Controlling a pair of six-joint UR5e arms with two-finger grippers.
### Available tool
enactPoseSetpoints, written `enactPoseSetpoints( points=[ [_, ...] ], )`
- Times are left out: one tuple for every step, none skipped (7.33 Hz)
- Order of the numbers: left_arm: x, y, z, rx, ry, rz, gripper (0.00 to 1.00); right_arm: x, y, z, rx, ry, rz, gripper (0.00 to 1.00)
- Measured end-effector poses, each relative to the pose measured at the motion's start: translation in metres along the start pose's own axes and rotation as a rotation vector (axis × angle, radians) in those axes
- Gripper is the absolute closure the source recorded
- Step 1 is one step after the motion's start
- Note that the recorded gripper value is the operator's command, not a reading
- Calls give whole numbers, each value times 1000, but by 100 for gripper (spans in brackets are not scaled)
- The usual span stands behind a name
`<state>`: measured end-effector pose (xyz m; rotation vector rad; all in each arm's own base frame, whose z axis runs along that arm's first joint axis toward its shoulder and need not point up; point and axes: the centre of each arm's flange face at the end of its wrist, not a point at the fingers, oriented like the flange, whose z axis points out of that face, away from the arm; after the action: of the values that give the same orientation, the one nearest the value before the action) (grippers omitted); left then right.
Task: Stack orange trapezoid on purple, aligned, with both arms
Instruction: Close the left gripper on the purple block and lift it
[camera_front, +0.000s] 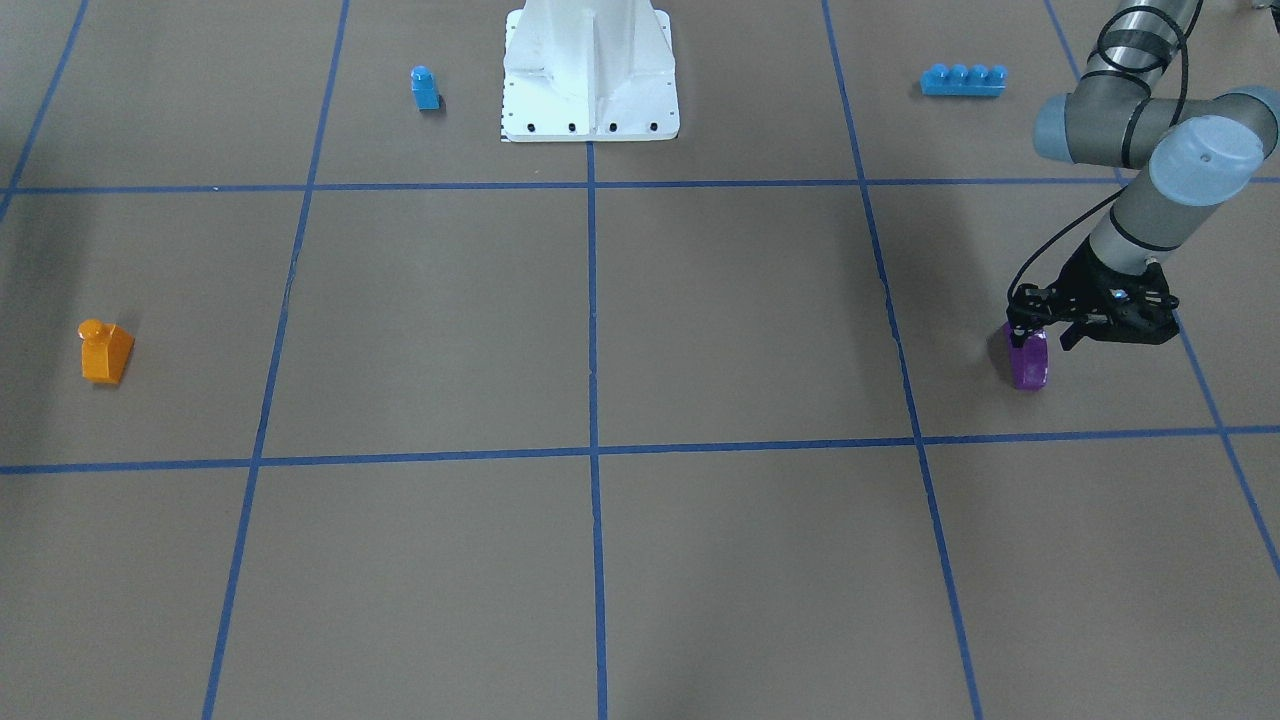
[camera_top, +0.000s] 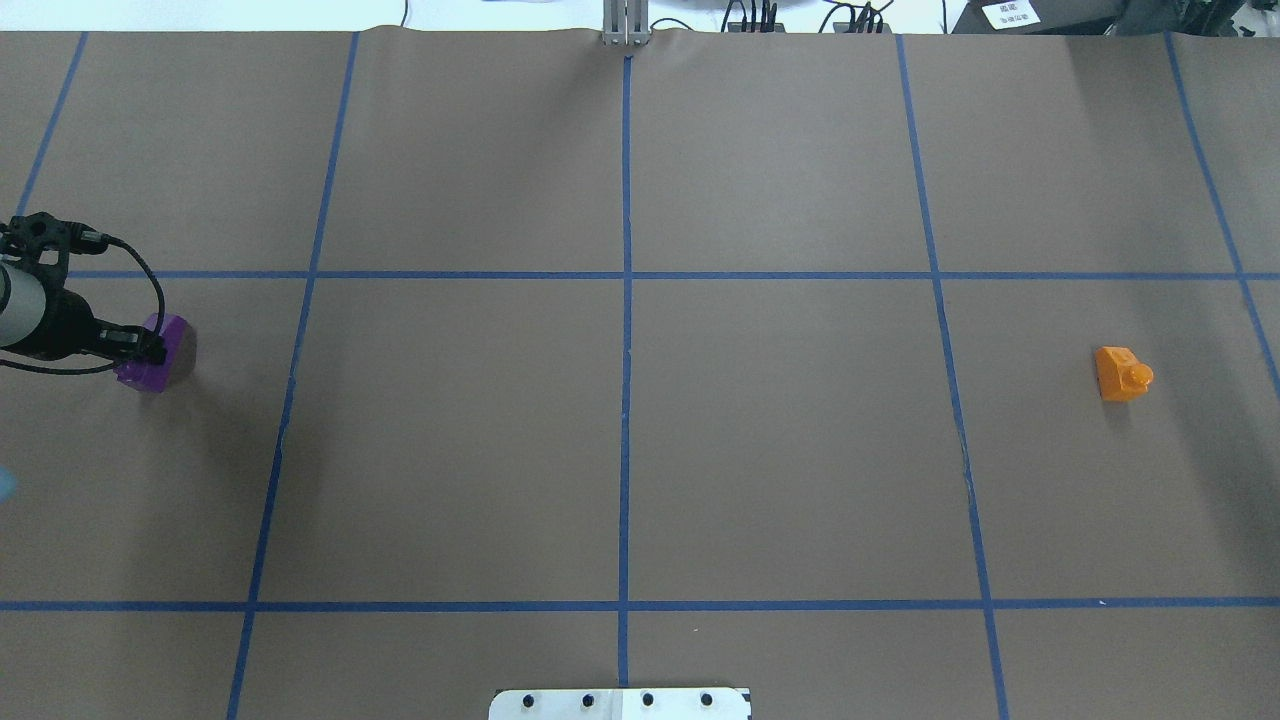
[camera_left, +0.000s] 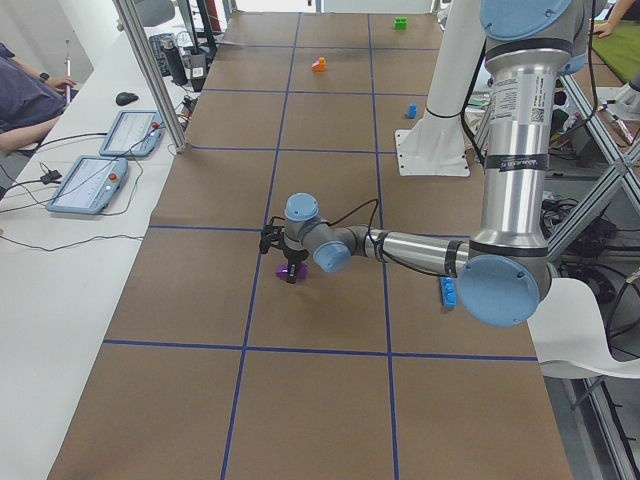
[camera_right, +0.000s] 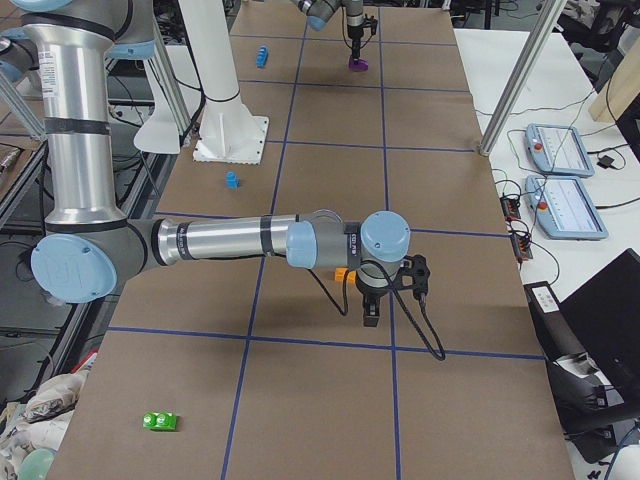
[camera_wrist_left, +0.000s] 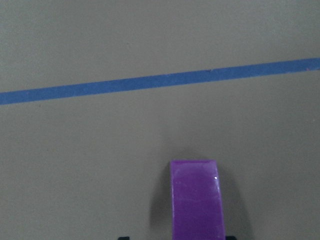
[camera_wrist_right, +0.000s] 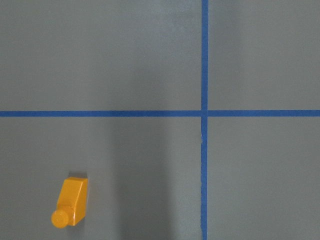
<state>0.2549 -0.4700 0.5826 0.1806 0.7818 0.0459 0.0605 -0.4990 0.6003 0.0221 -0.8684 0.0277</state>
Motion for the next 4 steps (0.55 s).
enactPoseSetpoints(
  points=[
    [2,1,1,-3,1,3,100,0,0,0,0,0,1,0],
    [7,3,1,-7,6,9,100,0,0,-1,1,0,1,0],
    [18,2,-6,-22,17,11,100,0,0,-1,1,0,1,0],
    [38,-2,-23,-53,31,4,100,-1,0,-1,1,0,0,0]
  ],
)
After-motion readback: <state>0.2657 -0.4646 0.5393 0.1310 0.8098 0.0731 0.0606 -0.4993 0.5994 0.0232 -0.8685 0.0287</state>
